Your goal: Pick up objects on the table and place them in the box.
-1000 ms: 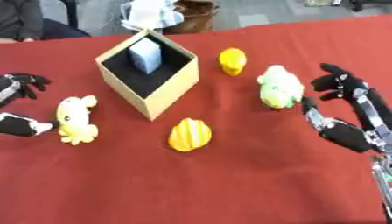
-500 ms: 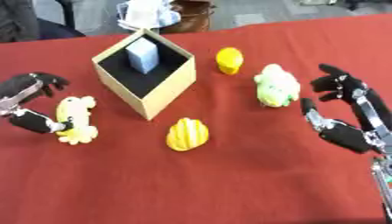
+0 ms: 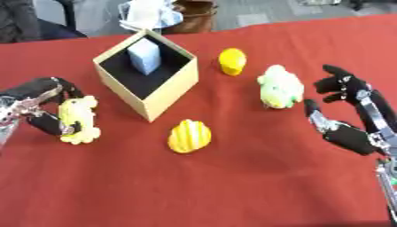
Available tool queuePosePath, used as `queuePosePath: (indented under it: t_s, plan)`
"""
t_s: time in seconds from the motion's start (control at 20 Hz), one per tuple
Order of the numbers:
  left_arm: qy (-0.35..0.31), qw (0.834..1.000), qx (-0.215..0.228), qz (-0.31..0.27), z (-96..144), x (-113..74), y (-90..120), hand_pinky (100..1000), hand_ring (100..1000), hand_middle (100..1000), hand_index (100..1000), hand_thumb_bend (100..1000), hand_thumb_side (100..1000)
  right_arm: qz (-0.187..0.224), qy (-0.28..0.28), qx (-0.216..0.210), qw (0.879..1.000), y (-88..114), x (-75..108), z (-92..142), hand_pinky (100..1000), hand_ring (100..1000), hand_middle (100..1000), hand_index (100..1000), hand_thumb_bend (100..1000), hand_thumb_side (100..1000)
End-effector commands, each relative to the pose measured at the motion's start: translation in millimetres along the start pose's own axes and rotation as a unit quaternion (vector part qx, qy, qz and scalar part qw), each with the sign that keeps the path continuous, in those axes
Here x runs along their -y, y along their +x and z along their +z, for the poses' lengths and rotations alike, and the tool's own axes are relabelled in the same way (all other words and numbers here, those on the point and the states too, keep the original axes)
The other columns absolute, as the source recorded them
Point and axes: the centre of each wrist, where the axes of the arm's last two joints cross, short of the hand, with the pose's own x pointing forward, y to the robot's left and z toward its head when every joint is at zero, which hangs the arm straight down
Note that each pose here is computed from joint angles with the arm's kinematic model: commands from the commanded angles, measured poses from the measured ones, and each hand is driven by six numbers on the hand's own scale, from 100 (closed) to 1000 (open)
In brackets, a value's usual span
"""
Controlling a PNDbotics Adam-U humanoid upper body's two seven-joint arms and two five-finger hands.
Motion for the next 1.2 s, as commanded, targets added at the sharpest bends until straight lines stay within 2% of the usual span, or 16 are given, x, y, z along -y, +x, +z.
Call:
queuePosePath:
  t_s: [0.05,0.4,0.45,0.6,0.7,0.8,1.0,1.2]
  plan:
    - [0.028,0.999,-0.018,-0.025,13,-19.7,-7,518,416,432,607,414,100,0.003,-0.003,0.01,1.0,4,4.3,-3,673,744,711,944,219,480]
    - [0.042,0.999,-0.019,-0.029,18,-27.1,-2,518,416,432,607,414,100,0.003,-0.003,0.01,1.0,4,4.3,-3,673,744,711,944,219,480]
    - [0.046,0.998,-0.018,-0.03,19,-29.6,-2,500,384,394,571,401,100,0.003,-0.003,0.009,1.0,3,4.1,-3,673,744,710,944,217,480]
    - [0.132,0.99,0.016,-0.041,31,-76.6,5,518,404,405,580,425,100,0.0,0.004,0.009,1.0,3,1.4,-2,673,744,710,944,216,481]
    - [0.191,0.978,0.049,-0.062,36,-106.0,23,522,406,407,584,429,100,0.0,0.003,0.008,1.0,2,1.9,-1,673,744,710,944,215,481]
    - [0.228,0.969,0.064,-0.071,36,-122.4,42,522,409,408,587,432,100,0.0,0.002,0.008,1.0,3,2.3,-2,673,744,710,944,215,481]
    - [0.245,0.967,0.059,-0.046,19,-127.6,62,522,415,414,595,440,100,-0.002,0.002,0.008,1.0,3,1.5,-2,673,744,710,944,216,482]
    - [0.24,0.97,0.037,-0.001,-5,-117.5,68,531,430,429,612,442,100,-0.005,0.005,0.01,1.0,3,0.0,-2,673,744,710,944,215,483]
